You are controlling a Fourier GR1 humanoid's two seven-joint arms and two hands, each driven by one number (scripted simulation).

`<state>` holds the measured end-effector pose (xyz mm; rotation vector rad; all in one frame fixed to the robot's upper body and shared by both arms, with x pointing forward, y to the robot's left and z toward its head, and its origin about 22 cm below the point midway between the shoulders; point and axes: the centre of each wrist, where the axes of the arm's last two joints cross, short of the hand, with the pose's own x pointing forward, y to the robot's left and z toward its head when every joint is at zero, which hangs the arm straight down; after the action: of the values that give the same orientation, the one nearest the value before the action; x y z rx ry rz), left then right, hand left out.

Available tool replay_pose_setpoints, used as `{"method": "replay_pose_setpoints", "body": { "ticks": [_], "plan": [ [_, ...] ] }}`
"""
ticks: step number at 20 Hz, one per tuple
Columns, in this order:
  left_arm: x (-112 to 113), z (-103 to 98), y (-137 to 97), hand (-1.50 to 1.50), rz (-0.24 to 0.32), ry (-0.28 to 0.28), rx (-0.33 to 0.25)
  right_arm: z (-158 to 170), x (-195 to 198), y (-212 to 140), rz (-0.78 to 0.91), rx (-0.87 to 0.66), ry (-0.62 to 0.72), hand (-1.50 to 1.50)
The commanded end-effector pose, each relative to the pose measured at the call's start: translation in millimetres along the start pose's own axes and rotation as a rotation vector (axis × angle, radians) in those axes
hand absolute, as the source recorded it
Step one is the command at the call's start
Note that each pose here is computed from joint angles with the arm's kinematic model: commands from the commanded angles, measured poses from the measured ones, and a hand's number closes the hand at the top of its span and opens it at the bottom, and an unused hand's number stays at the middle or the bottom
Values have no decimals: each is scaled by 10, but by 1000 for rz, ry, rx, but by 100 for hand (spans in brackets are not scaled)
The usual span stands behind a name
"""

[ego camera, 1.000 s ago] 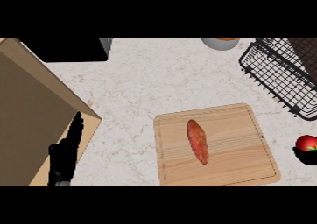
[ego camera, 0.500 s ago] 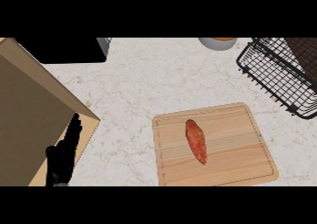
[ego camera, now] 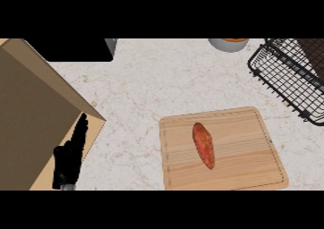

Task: Pick the tomato from the cutting board and place it in the tiered basket

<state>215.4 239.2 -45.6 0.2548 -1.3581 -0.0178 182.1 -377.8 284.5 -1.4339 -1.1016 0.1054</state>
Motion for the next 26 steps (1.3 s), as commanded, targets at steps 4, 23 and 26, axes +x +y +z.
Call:
{"method": "replay_pose_setpoints", "body": {
  "ticks": [4, 23, 26],
  "plan": [
    [-237, 29, 33, 0, 8, 57, -20, -356, 291, -21, 2, -26, 36, 150],
    [39, -34, 25, 0, -5, 50, -27, -1453, 406, 778, 46, 132, 37, 150],
    [-152, 58, 75, 0, -13, 44, -26, -1470, 382, 1030, 45, 121, 42, 150]
  ]
}}
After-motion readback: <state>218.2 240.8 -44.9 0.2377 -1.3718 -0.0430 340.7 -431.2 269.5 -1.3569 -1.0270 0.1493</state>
